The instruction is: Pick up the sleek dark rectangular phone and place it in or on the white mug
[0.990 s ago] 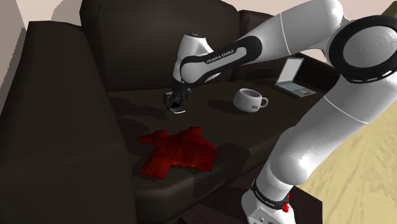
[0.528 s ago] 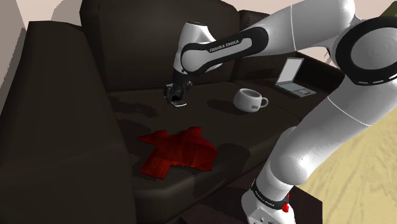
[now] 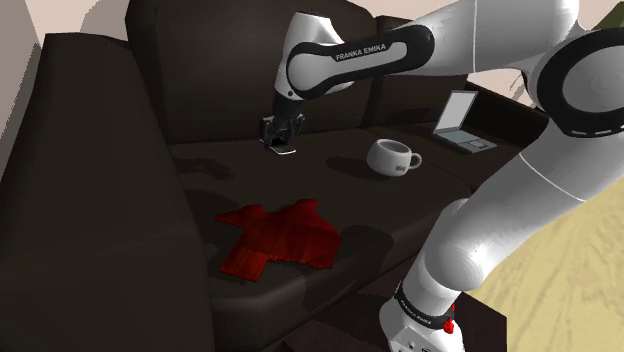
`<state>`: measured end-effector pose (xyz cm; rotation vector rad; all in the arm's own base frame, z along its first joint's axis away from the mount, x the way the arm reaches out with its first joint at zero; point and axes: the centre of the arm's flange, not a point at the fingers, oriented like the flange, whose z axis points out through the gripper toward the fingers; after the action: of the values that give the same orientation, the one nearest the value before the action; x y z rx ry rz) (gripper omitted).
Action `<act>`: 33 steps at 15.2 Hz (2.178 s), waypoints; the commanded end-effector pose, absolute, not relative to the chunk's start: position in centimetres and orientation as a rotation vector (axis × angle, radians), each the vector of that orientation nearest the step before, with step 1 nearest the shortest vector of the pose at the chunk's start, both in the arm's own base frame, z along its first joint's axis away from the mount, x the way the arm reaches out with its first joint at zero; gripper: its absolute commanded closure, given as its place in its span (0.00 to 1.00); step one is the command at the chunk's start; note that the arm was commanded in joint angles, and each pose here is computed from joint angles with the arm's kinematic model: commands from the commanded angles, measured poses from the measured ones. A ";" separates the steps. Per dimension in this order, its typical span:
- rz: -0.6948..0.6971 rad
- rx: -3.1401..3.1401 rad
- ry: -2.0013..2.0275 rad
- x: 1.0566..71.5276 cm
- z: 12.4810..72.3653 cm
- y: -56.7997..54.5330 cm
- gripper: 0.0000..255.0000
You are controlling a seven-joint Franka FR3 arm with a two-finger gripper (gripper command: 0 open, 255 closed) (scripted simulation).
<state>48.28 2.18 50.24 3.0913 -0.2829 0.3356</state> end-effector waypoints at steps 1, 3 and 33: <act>0.335 3.091 -0.283 48.3 51.3 2.2 1.00; 0.335 3.091 -0.283 48.3 52.4 2.2 1.00; 0.335 3.091 -0.283 34.1 57.0 -23.1 1.00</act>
<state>35.01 -21.71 57.20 3.0908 -0.2850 0.3358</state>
